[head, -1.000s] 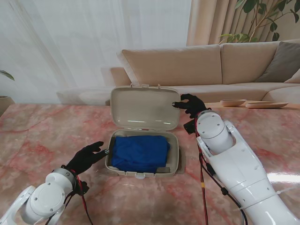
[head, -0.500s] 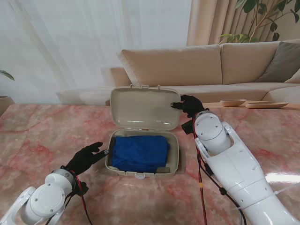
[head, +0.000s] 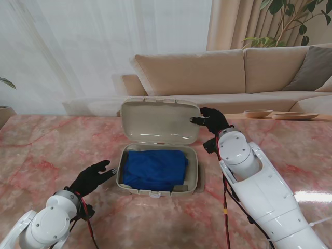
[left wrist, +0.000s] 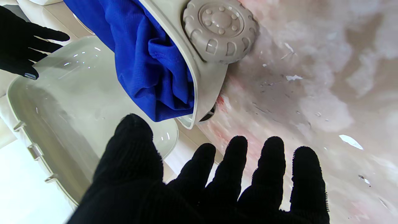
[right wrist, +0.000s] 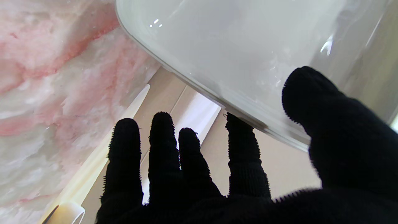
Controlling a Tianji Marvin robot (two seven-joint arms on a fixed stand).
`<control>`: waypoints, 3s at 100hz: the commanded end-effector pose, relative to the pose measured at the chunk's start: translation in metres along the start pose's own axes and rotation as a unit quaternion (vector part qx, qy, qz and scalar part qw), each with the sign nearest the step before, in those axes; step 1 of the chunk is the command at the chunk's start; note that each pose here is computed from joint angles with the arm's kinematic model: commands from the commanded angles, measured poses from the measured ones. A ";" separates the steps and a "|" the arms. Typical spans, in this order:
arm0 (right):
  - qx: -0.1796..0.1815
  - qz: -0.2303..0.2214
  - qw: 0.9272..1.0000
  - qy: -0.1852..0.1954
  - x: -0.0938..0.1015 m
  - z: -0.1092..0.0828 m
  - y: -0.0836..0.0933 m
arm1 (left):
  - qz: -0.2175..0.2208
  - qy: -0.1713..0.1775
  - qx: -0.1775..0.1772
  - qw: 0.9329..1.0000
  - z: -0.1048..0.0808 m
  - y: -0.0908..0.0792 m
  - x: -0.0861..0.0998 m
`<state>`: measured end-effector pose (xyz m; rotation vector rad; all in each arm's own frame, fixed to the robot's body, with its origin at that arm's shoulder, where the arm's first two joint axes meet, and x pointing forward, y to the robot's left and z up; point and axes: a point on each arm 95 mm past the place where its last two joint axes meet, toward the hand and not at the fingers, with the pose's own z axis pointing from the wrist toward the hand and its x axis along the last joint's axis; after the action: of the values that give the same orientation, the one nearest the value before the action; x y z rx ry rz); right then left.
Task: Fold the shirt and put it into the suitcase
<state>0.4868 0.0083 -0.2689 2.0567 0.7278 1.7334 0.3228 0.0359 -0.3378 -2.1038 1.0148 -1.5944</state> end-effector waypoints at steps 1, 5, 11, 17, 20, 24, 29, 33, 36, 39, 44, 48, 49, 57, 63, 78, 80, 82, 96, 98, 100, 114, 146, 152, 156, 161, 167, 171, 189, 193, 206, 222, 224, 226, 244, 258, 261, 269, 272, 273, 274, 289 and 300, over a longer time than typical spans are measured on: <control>0.013 0.004 1.000 -0.006 -0.008 -0.004 -0.005 | 0.001 -0.009 -0.004 1.000 -0.003 0.004 -0.005; 0.014 0.005 1.000 -0.004 -0.010 -0.005 -0.006 | 0.002 -0.010 -0.004 1.000 -0.003 0.004 -0.006; 0.015 0.006 1.000 0.001 -0.011 -0.007 -0.006 | 0.003 -0.013 -0.004 1.000 -0.004 0.004 -0.008; 0.017 0.006 1.000 0.005 -0.013 -0.010 -0.005 | 0.006 -0.016 -0.005 1.000 -0.006 0.004 -0.010; 0.016 0.008 1.000 0.008 -0.014 -0.011 -0.005 | 0.007 -0.018 -0.004 1.000 -0.007 0.004 -0.011; 0.016 0.013 1.000 0.011 -0.015 -0.012 -0.005 | 0.008 -0.021 -0.004 1.000 -0.008 0.004 -0.013; 0.017 0.018 1.000 0.012 -0.016 -0.014 -0.005 | 0.008 -0.024 -0.004 1.000 -0.010 0.004 -0.015; 0.018 0.019 1.000 0.015 -0.017 -0.015 -0.005 | 0.009 -0.026 -0.003 1.000 -0.011 0.004 -0.016; 0.019 0.020 0.999 0.017 -0.018 -0.016 -0.005 | 0.010 -0.027 -0.003 1.000 -0.011 0.004 -0.017; 0.019 0.020 0.999 0.018 -0.019 -0.018 -0.005 | 0.010 -0.028 -0.003 1.000 -0.012 0.005 -0.017; 0.021 0.018 0.999 0.021 -0.020 -0.020 -0.005 | 0.011 -0.029 -0.004 1.000 -0.012 0.005 -0.018; 0.022 0.017 0.999 0.023 -0.022 -0.022 -0.006 | 0.011 -0.030 -0.004 0.999 -0.012 0.005 -0.018; 0.022 0.016 0.999 0.024 -0.022 -0.022 -0.006 | 0.011 -0.030 -0.004 0.999 -0.012 0.005 -0.018; 0.024 0.014 0.999 0.030 -0.024 -0.025 -0.005 | 0.010 -0.030 -0.005 0.999 -0.013 0.005 -0.018; 0.025 0.014 0.999 0.033 -0.025 -0.028 -0.005 | 0.010 -0.031 -0.005 0.999 -0.012 0.006 -0.018; 0.028 0.003 0.999 0.041 -0.028 -0.033 -0.004 | 0.009 -0.032 -0.007 0.999 -0.013 0.006 -0.018; 0.028 0.001 0.999 0.042 -0.029 -0.034 -0.004 | 0.009 -0.033 -0.007 0.999 -0.013 0.006 -0.018; 0.028 0.000 0.999 0.043 -0.029 -0.034 -0.004 | 0.009 -0.033 -0.007 0.999 -0.013 0.006 -0.017; 0.032 -0.014 0.998 0.051 -0.033 -0.040 -0.005 | 0.008 -0.035 -0.009 0.999 -0.013 0.007 -0.017; 0.033 -0.017 0.998 0.051 -0.034 -0.040 -0.005 | 0.008 -0.035 -0.009 0.999 -0.013 0.007 -0.017; 0.034 -0.020 0.998 0.052 -0.034 -0.041 -0.005 | 0.008 -0.035 -0.009 0.999 -0.013 0.007 -0.017; 0.035 -0.039 0.997 0.062 -0.038 -0.048 -0.005 | 0.008 -0.036 -0.009 0.999 -0.013 0.007 -0.018; 0.044 -0.060 0.995 0.072 -0.042 -0.062 -0.004 | 0.005 -0.036 -0.014 0.999 -0.014 0.008 -0.019; 0.047 -0.062 0.994 0.072 -0.043 -0.064 -0.004 | 0.005 -0.037 -0.015 0.999 -0.014 0.008 -0.019; 0.049 -0.063 0.994 0.071 -0.044 -0.065 -0.005 | 0.005 -0.037 -0.014 0.999 -0.014 0.008 -0.019; 0.052 -0.065 0.994 0.071 -0.046 -0.066 -0.005 | 0.003 -0.039 -0.012 0.999 -0.015 0.008 -0.020; 0.055 -0.069 0.994 0.070 -0.048 -0.067 -0.006 | 0.002 -0.041 -0.010 0.999 -0.016 0.007 -0.020; 0.056 -0.071 0.993 0.070 -0.049 -0.068 -0.006 | 0.003 -0.043 -0.008 0.999 -0.017 0.007 -0.021; 0.061 -0.073 0.993 0.071 -0.053 -0.071 -0.008 | 0.003 -0.047 -0.002 0.999 -0.020 0.005 -0.023; 0.063 -0.075 0.993 0.071 -0.054 -0.072 -0.008 | 0.004 -0.048 -0.001 0.999 -0.020 0.005 -0.023; 0.060 -0.093 0.991 0.072 -0.057 -0.077 -0.009 | 0.004 -0.051 0.002 0.999 -0.022 0.004 -0.024; 0.050 -0.132 0.986 0.083 -0.058 -0.084 -0.010 | 0.004 -0.054 0.007 0.999 -0.023 0.004 -0.025; 0.049 -0.134 0.986 0.084 -0.059 -0.084 -0.010 | 0.004 -0.054 0.007 0.999 -0.023 0.004 -0.025; 0.049 -0.136 0.986 0.085 -0.059 -0.085 -0.010 | 0.004 -0.054 0.007 0.999 -0.023 0.004 -0.025; 0.050 -0.139 0.985 0.087 -0.058 -0.088 -0.013 | 0.004 -0.055 0.006 0.998 -0.024 0.004 -0.025; 0.053 -0.140 0.985 0.082 -0.061 -0.089 -0.014 | 0.003 -0.055 0.005 0.998 -0.024 0.005 -0.026; 0.053 -0.140 0.985 0.080 -0.061 -0.089 -0.014 | 0.002 -0.055 0.004 0.998 -0.024 0.005 -0.026; 0.054 -0.142 0.985 0.077 -0.063 -0.091 -0.015 | 0.003 -0.056 0.004 0.998 -0.024 0.005 -0.026; 0.054 -0.142 0.985 0.077 -0.064 -0.091 -0.015 | 0.003 -0.056 0.004 0.998 -0.024 0.005 -0.026; 0.054 -0.142 0.985 0.076 -0.064 -0.092 -0.015 | 0.003 -0.056 0.004 0.998 -0.024 0.005 -0.026; 0.054 -0.142 0.985 0.076 -0.064 -0.092 -0.015 | 0.003 -0.056 0.004 0.998 -0.024 0.005 -0.026; 0.048 -0.157 0.984 0.071 -0.070 -0.095 -0.013 | 0.004 -0.057 0.000 0.998 -0.025 0.006 -0.027; 0.049 -0.153 0.985 0.066 -0.073 -0.098 -0.013 | 0.004 -0.057 0.002 0.998 -0.025 0.005 -0.027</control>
<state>0.3859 -0.0285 -0.3088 1.7376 1.1252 1.7086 0.2974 0.0553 -0.3491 -2.1506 0.9784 -1.4639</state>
